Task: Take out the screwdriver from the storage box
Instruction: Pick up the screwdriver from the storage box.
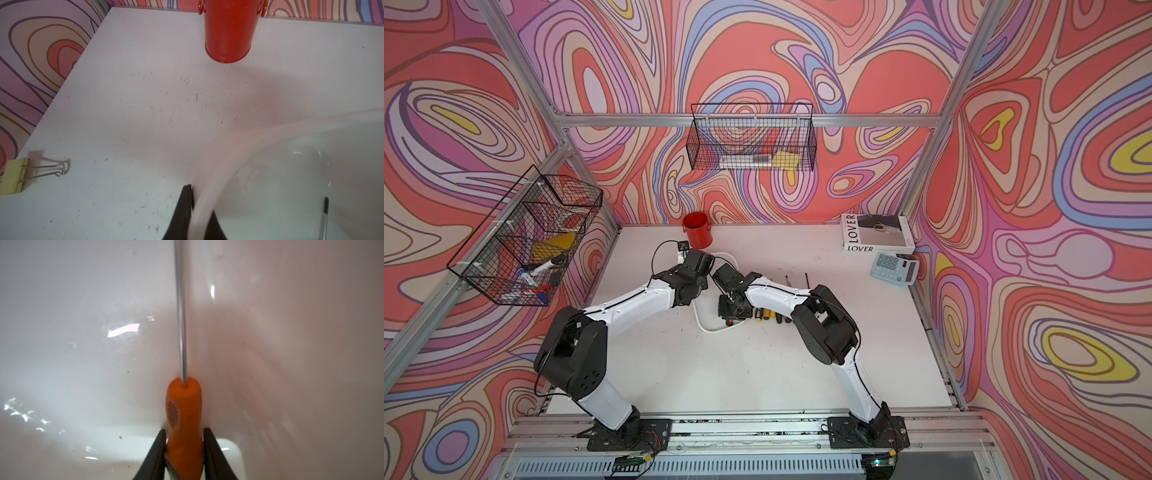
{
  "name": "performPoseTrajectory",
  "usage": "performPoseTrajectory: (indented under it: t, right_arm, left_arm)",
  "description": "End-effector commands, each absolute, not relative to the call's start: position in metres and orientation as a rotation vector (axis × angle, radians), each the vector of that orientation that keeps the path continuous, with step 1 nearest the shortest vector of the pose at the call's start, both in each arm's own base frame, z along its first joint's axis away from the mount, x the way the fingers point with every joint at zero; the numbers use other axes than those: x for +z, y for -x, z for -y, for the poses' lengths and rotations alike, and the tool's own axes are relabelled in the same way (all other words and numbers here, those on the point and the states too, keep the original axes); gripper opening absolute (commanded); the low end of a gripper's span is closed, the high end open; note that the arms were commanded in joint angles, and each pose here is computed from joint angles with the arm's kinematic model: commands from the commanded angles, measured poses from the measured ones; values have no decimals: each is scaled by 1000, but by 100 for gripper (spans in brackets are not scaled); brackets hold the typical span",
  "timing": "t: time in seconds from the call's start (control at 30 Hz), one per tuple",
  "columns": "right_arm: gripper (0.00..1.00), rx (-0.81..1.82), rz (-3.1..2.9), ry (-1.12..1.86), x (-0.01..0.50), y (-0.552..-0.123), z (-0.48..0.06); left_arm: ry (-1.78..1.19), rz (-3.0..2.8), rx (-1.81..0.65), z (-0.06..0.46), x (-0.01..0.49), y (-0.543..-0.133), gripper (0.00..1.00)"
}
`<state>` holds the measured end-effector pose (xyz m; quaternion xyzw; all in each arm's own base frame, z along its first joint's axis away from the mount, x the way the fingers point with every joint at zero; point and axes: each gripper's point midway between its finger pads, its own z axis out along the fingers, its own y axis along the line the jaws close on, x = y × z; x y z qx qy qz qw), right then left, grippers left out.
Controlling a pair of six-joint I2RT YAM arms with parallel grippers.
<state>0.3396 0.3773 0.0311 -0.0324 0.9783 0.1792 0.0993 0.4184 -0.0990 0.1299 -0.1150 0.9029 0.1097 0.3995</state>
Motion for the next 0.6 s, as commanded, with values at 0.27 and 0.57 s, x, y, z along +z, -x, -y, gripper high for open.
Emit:
performPoseTrajectory:
  t: [0.27, 0.57]
  right_arm:
    - [2, 384, -2916, 42, 1, -339, -350]
    - [0, 422, -2795, 80, 45, -351, -350]
  left_arm:
    - [267, -2321, 355, 89, 122, -410, 0]
    - [268, -2322, 367, 88, 120, -411, 0]
